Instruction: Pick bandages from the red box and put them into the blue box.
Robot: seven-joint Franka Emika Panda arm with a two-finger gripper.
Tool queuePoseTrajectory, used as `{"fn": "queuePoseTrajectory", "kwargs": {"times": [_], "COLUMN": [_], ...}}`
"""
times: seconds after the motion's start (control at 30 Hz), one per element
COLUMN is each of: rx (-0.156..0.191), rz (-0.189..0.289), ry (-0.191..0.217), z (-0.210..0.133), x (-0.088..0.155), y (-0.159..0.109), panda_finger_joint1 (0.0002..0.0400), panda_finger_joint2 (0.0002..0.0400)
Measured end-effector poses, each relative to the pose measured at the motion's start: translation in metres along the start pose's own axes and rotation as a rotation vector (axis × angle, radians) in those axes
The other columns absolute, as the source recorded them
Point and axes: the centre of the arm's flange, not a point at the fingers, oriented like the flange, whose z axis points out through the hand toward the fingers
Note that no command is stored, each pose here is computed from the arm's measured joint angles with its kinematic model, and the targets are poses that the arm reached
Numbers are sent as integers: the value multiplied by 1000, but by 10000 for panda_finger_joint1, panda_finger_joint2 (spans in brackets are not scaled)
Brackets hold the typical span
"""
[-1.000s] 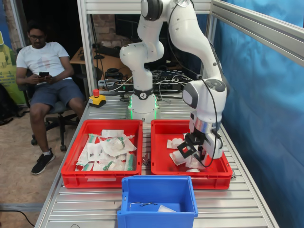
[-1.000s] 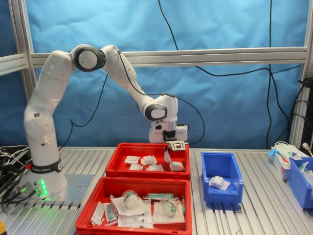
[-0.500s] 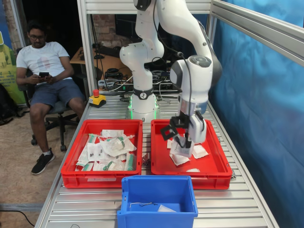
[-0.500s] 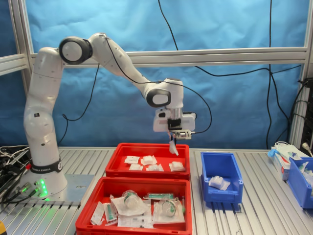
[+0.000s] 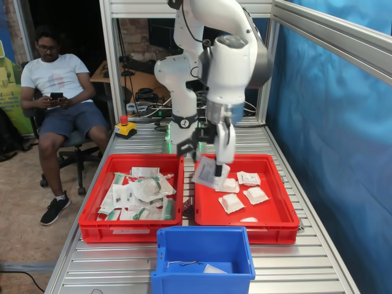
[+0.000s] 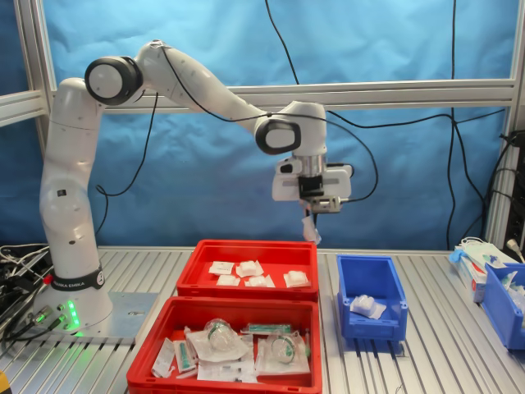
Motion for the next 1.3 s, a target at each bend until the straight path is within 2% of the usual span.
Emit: {"fn": "queuePoseTrajectory", "kwargs": {"times": [0.37, 0.5, 0.7, 0.9, 1.3], "rx": [74, 96, 108, 120, 139], "rz": [99, 122, 142, 138, 120], "ry": [-52, -61, -67, -57, -40], "z": [-46, -51, -44, -29, -9], "x": [14, 9, -3, -23, -45], "y": [-60, -76, -89, -93, -94], "panda_finger_joint1": [41, 41, 41, 41, 41], "panda_finger_joint2": [41, 41, 41, 41, 41]}}
